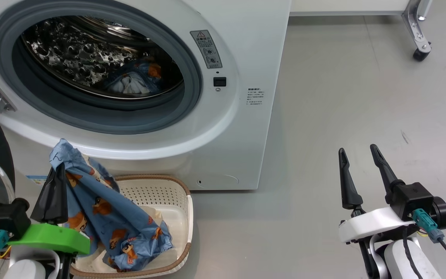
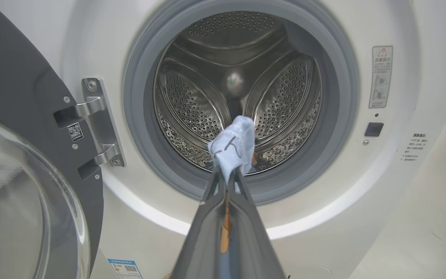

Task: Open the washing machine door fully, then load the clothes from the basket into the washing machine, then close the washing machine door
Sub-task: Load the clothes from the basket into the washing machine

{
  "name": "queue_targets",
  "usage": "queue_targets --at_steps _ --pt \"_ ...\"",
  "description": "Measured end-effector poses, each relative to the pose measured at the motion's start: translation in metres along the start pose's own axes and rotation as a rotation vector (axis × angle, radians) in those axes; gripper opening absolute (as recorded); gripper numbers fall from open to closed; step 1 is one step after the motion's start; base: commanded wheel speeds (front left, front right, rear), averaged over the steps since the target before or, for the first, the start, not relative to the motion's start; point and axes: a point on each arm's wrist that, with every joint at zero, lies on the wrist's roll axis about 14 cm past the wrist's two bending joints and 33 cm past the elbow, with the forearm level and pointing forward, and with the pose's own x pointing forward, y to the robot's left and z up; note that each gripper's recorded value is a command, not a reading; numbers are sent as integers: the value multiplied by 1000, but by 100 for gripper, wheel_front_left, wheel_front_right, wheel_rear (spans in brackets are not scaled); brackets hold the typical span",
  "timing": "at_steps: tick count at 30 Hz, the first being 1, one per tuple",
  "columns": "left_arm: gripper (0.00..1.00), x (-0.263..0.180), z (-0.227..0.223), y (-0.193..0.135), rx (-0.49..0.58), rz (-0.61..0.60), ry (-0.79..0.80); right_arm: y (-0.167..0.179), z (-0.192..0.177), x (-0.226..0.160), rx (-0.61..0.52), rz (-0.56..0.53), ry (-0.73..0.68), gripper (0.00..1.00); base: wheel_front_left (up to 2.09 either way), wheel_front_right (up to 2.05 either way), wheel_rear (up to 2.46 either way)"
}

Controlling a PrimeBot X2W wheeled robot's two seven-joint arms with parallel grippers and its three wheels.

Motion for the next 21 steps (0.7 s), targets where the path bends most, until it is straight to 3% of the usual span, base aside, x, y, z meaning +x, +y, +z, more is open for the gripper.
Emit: queue_targets --at_steps 14,21 --pt "0 16 -24 3 -16 13 56 -3 -24 6 15 -5 58 100 0 0 0" --pt "0 49 -28 -1 3 -21 51 -4 -32 19 17 2 67 100 0 0 0"
